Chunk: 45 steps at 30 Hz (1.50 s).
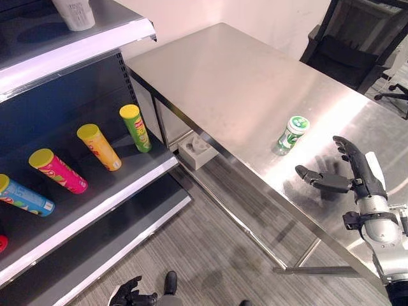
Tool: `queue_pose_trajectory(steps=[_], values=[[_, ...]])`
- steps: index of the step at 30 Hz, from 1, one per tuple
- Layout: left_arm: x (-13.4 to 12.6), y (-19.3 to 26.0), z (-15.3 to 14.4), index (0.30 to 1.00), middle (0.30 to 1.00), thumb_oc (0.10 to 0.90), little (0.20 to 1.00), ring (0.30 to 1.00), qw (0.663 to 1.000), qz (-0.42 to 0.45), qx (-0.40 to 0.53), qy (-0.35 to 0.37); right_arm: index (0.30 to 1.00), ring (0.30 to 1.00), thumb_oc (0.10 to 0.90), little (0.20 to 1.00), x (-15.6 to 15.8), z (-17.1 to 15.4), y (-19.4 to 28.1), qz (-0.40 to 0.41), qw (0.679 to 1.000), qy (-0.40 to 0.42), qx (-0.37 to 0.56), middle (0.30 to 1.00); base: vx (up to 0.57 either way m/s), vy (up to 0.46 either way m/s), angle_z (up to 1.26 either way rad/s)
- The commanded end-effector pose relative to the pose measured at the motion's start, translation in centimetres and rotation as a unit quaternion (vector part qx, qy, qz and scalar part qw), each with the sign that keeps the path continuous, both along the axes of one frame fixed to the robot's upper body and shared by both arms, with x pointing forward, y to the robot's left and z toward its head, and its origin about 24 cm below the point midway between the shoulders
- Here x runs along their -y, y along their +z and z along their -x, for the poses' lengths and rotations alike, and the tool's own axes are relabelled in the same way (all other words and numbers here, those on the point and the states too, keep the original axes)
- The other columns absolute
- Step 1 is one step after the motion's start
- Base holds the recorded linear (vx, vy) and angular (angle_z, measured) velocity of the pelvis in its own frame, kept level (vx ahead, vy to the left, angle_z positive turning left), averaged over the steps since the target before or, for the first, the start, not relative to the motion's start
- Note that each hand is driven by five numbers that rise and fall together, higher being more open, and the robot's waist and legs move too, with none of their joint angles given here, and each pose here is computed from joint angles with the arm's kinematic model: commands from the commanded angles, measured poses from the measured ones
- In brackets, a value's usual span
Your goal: Put the goods on the table back onto the shelves and tidy them up.
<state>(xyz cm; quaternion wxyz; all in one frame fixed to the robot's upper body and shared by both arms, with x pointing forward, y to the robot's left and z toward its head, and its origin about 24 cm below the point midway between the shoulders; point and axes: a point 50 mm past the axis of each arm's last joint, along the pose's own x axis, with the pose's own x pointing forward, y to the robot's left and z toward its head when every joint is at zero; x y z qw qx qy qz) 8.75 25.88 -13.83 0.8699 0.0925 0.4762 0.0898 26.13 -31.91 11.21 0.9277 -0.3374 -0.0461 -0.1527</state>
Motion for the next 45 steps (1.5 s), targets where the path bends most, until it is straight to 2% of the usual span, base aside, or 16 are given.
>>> queue_pose_trajectory(steps=[1, 17, 18, 19, 35, 45], values=[[-1.0, 0.9, -1.9, 0.900, 0.900, 0.800, 0.900, 0.900, 0.998, -0.034, 0.028, -0.032, 0.900, 0.900, 0.800, 0.900, 0.3, -1.5, 7.3, 0.040, 0.985, -0.024, 0.166, 0.900, 0.00, 0.019, 0.07], [-1.1, 1.5, -2.9, 0.900, 0.900, 0.800, 0.900, 0.900, 0.997, -0.045, 0.047, -0.035, 0.900, 0.900, 0.800, 0.900, -0.4, -3.3, 8.6, 0.026, 0.975, -0.062, 0.211, 0.900, 0.02, 0.015, 0.07], [-1.1, 1.5, -2.9, 0.900, 0.900, 0.800, 0.900, 0.900, 0.997, -0.046, 0.047, -0.035, 0.488, 0.488, 0.525, 0.488, -0.4, -3.3, 8.7, 0.028, 0.974, -0.064, 0.214, 0.488, 0.02, 0.008, 0.04], [-1.1, 1.5, -2.9, 0.900, 0.900, 0.800, 0.900, 0.900, 0.997, -0.047, 0.047, -0.035, 0.300, 0.300, 0.400, 0.300, -0.4, -3.3, 8.9, 0.030, 0.974, -0.064, 0.217, 0.300, 0.02, 0.008, 0.04], [-1.6, 1.6, -2.8, 0.900, 0.900, 0.800, 0.900, 0.900, 0.997, -0.051, 0.050, -0.018, 0.300, 0.300, 0.400, 0.300, -0.5, -1.0, 12.0, 0.055, 0.956, -0.044, 0.283, 0.300, 0.00, 0.000, 0.01], [-2.2, 1.7, -2.3, 0.900, 0.900, 0.800, 0.900, 0.900, 0.998, -0.052, 0.041, -0.010, 0.300, 0.300, 0.400, 0.300, -2.0, -0.2, 14.9, 0.061, 0.944, 0.024, 0.324, 0.300, -0.01, -0.025, -0.02]])
